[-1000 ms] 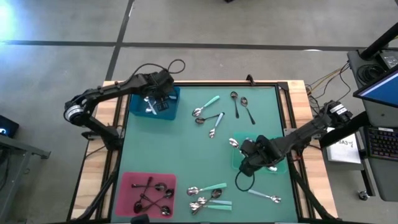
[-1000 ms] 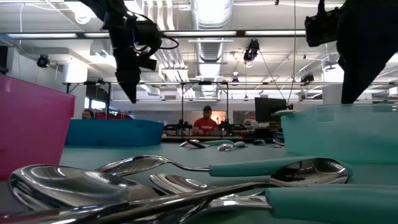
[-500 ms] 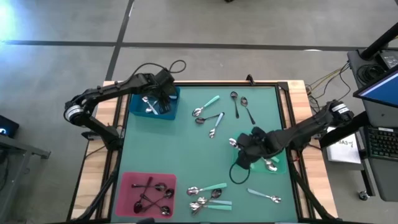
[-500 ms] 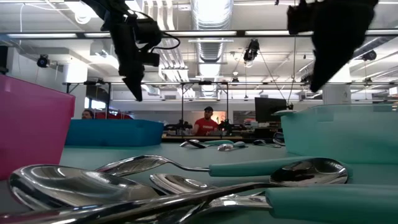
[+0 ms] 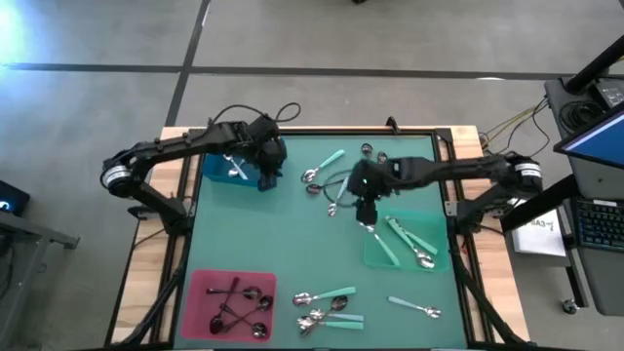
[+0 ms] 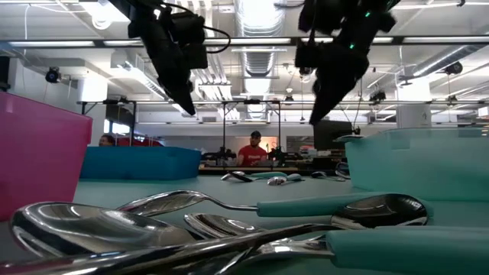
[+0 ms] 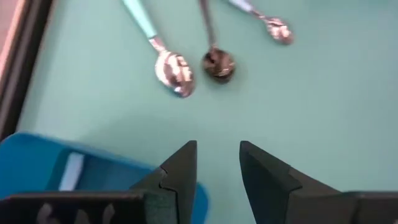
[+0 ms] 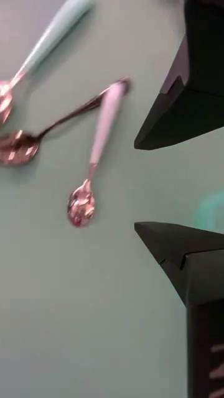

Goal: Sort silverware by color (type)
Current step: Put the top blue spoon into the blue bin

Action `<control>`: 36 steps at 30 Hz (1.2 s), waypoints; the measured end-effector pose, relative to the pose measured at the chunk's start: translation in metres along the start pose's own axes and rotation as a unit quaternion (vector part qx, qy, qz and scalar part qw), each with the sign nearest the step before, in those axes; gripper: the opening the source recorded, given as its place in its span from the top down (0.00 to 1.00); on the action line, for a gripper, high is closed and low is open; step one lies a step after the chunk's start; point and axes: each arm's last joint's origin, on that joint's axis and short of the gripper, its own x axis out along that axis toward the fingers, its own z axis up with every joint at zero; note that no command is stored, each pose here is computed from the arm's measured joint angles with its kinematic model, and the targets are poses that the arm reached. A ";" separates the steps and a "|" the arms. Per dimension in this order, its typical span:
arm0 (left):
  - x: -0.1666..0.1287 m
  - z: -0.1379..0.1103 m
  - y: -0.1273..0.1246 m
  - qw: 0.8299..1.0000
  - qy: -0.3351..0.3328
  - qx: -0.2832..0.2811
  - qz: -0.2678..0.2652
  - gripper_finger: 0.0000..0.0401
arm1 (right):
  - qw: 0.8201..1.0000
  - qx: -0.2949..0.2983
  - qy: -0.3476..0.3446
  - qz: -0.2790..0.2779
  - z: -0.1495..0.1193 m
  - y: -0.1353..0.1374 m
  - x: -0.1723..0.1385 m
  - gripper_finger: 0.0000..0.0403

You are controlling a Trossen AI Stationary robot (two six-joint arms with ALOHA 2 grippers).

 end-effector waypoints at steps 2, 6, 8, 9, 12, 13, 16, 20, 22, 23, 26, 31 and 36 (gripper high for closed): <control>0.001 0.001 -0.005 1.000 0.001 0.007 -0.005 0.74 | 0.998 -0.058 0.001 0.025 0.002 -0.012 0.011 0.52; 0.002 0.002 -0.010 1.000 0.004 0.013 -0.010 0.74 | 0.977 -0.209 0.021 0.032 0.001 -0.023 0.039 0.52; 0.002 0.002 -0.010 1.000 0.005 0.013 -0.010 0.74 | 0.964 -0.261 0.038 0.035 0.003 -0.026 0.052 0.52; 0.002 0.002 -0.010 1.000 0.005 0.012 -0.010 0.74 | 0.960 -0.276 0.042 0.035 0.005 -0.028 0.058 0.52; 0.002 0.002 -0.010 1.000 0.005 0.012 -0.010 0.74 | 0.948 -0.310 0.065 0.032 0.008 -0.033 0.076 0.52; 0.002 0.002 -0.010 1.000 0.005 0.012 -0.010 0.74 | 0.945 -0.316 0.073 0.029 0.010 -0.035 0.083 0.52; 0.002 0.002 -0.010 1.000 0.006 0.013 -0.008 0.74 | 0.941 -0.323 0.093 0.030 0.015 -0.041 0.096 0.53; 0.002 0.001 -0.010 1.000 0.008 0.017 -0.008 0.74 | 0.943 -0.313 0.107 0.030 0.025 -0.053 0.101 0.54; 0.002 0.001 -0.010 1.000 0.008 0.019 -0.008 0.74 | 0.944 -0.307 0.112 0.029 0.029 -0.059 0.103 0.55; 0.002 0.001 -0.010 1.000 0.008 0.020 -0.007 0.74 | 0.945 -0.305 0.112 0.027 0.031 -0.062 0.104 0.56; 0.002 0.001 -0.010 1.000 0.009 0.024 -0.007 0.74 | 0.947 -0.297 0.116 0.032 0.032 -0.068 0.108 0.58; 0.002 0.001 -0.010 1.000 0.010 0.027 -0.008 0.74 | 0.943 -0.287 0.151 0.070 0.024 -0.070 0.117 0.60; 0.002 0.001 -0.010 0.999 0.010 0.037 -0.007 0.74 | 0.942 -0.287 0.157 0.082 0.021 -0.070 0.123 0.64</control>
